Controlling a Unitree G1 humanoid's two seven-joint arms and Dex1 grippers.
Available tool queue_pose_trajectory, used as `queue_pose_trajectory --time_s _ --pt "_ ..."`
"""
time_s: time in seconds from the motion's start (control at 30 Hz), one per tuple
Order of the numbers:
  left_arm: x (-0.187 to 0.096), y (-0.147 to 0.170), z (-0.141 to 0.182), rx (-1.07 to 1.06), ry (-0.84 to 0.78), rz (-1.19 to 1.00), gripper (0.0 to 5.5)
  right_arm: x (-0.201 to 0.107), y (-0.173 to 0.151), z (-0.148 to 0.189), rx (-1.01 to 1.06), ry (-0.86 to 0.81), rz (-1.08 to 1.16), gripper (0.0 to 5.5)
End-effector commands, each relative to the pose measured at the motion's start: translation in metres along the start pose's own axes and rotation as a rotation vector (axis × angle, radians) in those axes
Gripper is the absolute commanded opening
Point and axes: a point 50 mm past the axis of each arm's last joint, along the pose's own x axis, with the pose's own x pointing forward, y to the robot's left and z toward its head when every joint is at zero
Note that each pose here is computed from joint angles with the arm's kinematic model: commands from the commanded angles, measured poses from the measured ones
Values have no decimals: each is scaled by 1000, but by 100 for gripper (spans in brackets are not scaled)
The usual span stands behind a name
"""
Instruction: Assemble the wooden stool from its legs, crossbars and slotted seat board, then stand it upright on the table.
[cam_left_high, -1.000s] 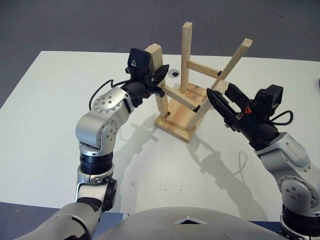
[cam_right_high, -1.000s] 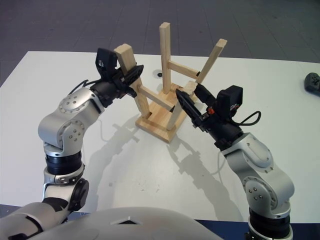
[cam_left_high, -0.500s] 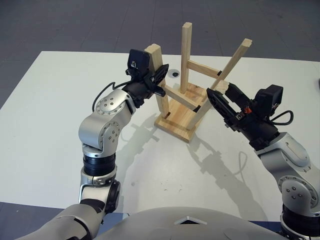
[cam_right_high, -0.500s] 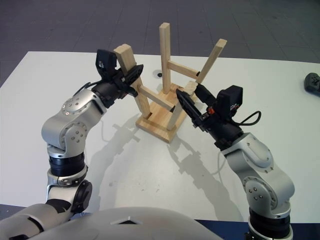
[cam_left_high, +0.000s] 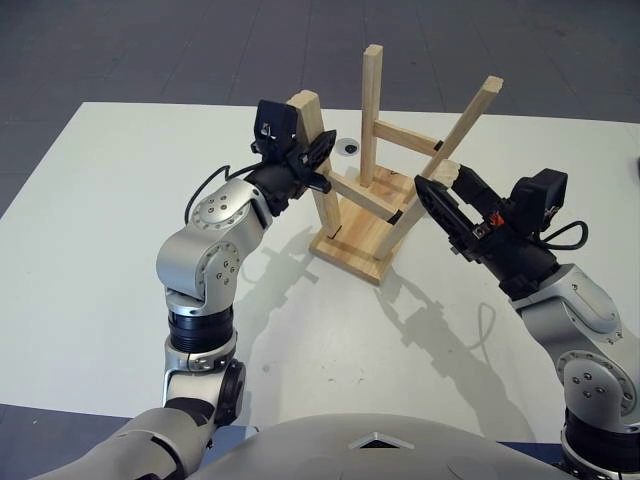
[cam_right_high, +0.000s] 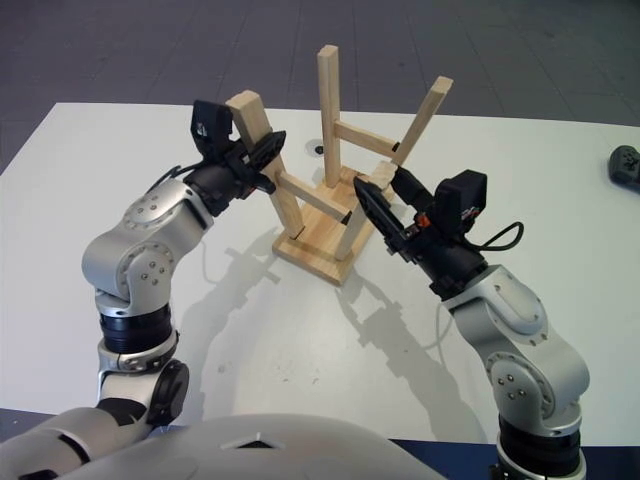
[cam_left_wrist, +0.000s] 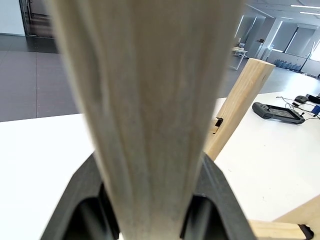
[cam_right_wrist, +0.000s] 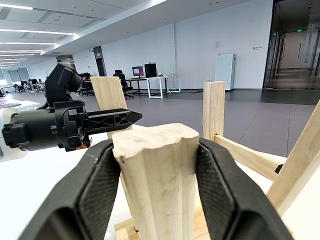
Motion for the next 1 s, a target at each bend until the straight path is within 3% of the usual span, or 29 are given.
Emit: queue_pose_trajectory --time_s 0.03,0.33,0.5,0.73,0.83,0.93,1.0 --pt "3 -27 -23 -91 119 -185 107 2 3 -15 42 94 18 222" --pt "1 -19 -45 -18 130 -131 107 1 4 -15 44 94 12 222" --pt "-13 -17 -69 168 197 -188 111 0 2 -14 43 94 3 221" --pt "-14 -20 -73 184 191 -183 116 -2 3 -16 55 96 -10 221" --pt "-11 -18 -67 160 153 -152 116 -1 2 -15 52 90 -9 221" --pt "-2 -15 -41 54 11 -98 116 0 -1 -9 40 52 -26 221" --pt "3 -15 -14 -34 -127 -85 172 2 -5 -3 35 16 -39 220"
